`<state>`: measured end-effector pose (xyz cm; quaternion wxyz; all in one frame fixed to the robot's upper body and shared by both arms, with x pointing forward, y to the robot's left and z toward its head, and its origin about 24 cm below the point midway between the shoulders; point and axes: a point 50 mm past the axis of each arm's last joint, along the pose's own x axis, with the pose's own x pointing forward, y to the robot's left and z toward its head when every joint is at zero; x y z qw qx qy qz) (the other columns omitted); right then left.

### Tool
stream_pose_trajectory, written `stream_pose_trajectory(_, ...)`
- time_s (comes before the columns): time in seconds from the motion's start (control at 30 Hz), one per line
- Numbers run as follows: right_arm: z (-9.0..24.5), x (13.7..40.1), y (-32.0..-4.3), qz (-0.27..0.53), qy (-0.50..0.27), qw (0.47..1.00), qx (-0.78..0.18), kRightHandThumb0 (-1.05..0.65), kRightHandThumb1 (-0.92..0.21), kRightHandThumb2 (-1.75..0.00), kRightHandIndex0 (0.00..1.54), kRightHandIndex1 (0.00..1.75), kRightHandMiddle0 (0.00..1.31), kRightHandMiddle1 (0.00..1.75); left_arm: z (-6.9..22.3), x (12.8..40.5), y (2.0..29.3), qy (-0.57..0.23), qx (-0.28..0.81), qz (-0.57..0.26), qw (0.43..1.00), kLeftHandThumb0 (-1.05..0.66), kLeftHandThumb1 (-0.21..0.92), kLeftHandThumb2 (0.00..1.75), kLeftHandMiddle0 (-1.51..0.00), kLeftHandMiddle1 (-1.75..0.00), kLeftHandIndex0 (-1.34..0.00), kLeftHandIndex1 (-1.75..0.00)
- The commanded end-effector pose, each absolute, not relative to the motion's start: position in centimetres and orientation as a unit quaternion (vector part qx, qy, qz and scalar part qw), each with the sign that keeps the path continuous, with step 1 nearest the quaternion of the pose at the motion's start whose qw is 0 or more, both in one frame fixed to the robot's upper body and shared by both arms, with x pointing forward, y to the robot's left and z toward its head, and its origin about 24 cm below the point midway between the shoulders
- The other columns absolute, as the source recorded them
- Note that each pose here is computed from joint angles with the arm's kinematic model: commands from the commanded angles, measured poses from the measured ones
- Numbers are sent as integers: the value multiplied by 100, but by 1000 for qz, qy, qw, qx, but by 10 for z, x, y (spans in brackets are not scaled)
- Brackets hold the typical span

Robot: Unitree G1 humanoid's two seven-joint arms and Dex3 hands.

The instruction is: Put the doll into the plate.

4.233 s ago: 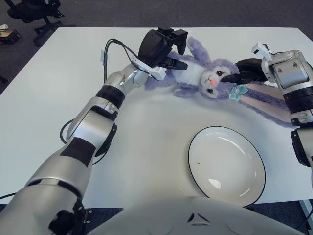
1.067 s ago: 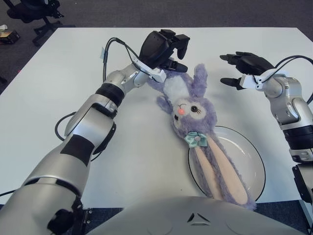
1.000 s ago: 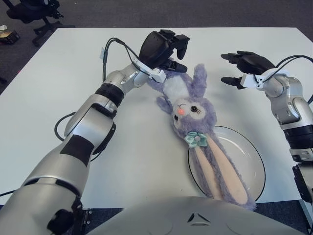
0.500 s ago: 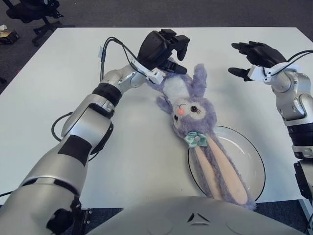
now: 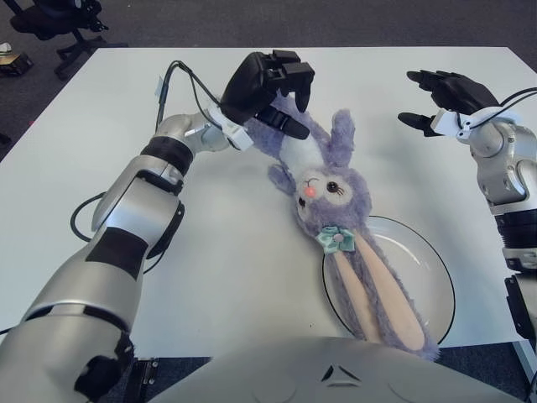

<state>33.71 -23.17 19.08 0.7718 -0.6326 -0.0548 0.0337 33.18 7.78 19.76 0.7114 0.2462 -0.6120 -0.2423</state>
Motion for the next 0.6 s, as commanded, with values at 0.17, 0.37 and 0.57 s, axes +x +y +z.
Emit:
stream_pose_trajectory(0.17, 197, 338, -237, 23, -52, 770, -635, -66, -92, -65, 21, 2, 31, 4, 197, 328, 76, -615, 249, -258, 702, -37, 92, 47, -87, -174, -67, -165)
stream_pose_trajectory(0.37, 196, 339, -240, 22, -44, 770, -637, -65, -92, -63, 24, 2, 33, 5, 195, 326, 75, -603, 271, -296, 689, -62, 92, 66, -69, -136, -47, -122)
stream_pose_trajectory(0.57, 195, 339, -240, 22, -43, 770, -637, -65, -92, -63, 25, 2, 34, 5, 196, 326, 76, -598, 269, -303, 691, -73, 92, 68, -65, -115, -42, -105)
